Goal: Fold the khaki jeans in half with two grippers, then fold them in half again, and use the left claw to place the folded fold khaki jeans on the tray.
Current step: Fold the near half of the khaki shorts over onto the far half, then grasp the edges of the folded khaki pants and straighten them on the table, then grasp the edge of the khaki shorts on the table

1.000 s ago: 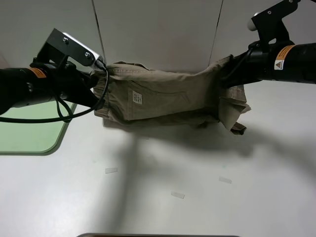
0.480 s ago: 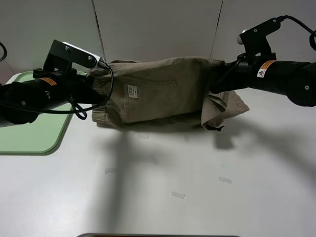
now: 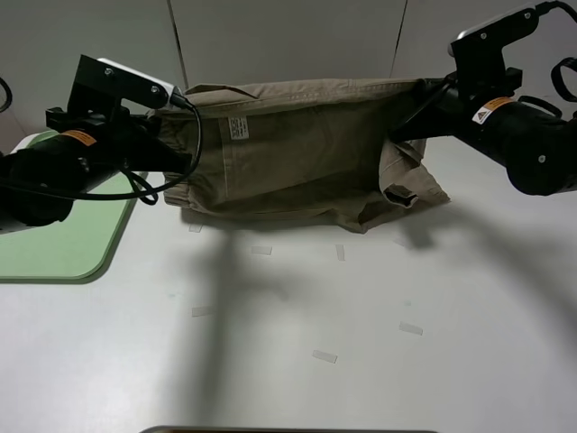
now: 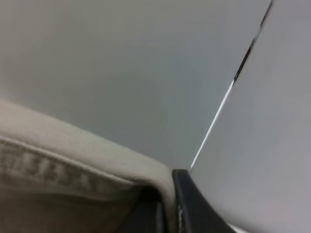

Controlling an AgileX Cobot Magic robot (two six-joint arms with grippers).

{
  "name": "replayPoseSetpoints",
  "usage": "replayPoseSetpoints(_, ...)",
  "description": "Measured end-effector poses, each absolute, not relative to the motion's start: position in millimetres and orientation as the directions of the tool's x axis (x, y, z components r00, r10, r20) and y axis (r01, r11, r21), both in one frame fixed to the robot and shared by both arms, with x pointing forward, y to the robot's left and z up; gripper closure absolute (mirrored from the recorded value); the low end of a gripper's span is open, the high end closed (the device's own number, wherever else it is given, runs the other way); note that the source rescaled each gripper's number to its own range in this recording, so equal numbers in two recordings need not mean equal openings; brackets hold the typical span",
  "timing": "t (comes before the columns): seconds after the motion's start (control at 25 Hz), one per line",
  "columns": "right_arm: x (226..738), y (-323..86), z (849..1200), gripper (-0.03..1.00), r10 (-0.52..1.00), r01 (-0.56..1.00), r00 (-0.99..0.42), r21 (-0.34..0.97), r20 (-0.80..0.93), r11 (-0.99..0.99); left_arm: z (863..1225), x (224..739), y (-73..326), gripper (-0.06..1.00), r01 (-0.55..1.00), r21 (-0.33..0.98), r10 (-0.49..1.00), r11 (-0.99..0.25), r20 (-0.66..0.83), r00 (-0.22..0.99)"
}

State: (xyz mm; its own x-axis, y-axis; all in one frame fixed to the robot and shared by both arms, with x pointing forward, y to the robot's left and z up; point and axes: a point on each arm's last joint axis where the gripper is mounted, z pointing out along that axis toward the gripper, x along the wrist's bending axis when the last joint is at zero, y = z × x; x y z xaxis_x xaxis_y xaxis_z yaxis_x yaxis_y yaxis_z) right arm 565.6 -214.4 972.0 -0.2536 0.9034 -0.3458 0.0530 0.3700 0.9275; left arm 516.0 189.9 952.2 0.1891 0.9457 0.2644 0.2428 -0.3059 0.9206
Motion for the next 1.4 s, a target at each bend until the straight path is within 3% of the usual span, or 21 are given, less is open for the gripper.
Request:
replayPoseSetpoints(0.28,578.9,-210.6,967.0,0.96,0.9,0.071,-0.263,0.924,-0.346,0.376,952.4,516.1,190.2,0.94,0.242,0.921,0.947,-0.304,0.263,0.186)
replayPoseSetpoints(0.36,584.5,-208.8,964.7,0.89,0.898,0.089,-0.273,0.92,-0.346,0.381,952.3,516.6,191.7,0.94,0.244,0.922,0.948,-0.302,0.263,0.18)
replayPoseSetpoints(0.48,596.4,-205.8,968.8,0.53,0.901,0.075,-0.265,0.924,-0.344,0.375,953.1,520.6,202.4,0.81,0.249,0.925,0.956,-0.288,0.261,0.135)
replayPoseSetpoints(0.56,604.9,-204.1,975.3,0.19,0.908,0.03,-0.242,0.933,-0.342,0.359,955.8,524.3,212.3,0.59,0.234,0.932,0.961,-0.276,0.263,0.086)
replayPoseSetpoints(0.6,604.9,-204.1,975.3,0.19,0.908,0.03,-0.242,0.933,-0.342,0.359,958.1,525.7,215.9,0.48,0.213,0.938,0.962,-0.272,0.265,0.062)
replayPoseSetpoints(0.68,611.6,-202.6,982.5,0.05,0.915,-0.042,-0.212,0.938,-0.344,0.343,964.6,528.1,220.6,0.27,0.151,0.953,0.964,-0.264,0.264,0.021)
replayPoseSetpoints(0.72,615.3,-201.9,989.3,0.0,0.922,-0.119,-0.181,0.938,-0.343,0.326,967.9,528.9,222.1,0.21,0.118,0.959,0.966,-0.258,0.259,0.005)
replayPoseSetpoints(0.92,615.6,-200.9,993.8,-0.03,0.921,-0.171,-0.171,0.931,-0.351,0.323,978.8,529.9,223.6,0.12,0.004,0.972,0.972,-0.234,0.234,-0.034)
replayPoseSetpoints(1.2,614.4,-200.9,993.9,-0.03,0.915,-0.119,-0.194,0.935,-0.353,0.335,983.6,529.4,214.0,0.11,-0.06,0.974,0.973,-0.218,0.222,0.064)
replayPoseSetpoints(1.4,599.5,-204.2,1029.6,-0.03,0.912,-0.08,-0.216,0.937,-0.349,0.34,1006.9,521.0,213.4,0.11,-0.102,0.991,0.989,-0.088,0.099,0.108)
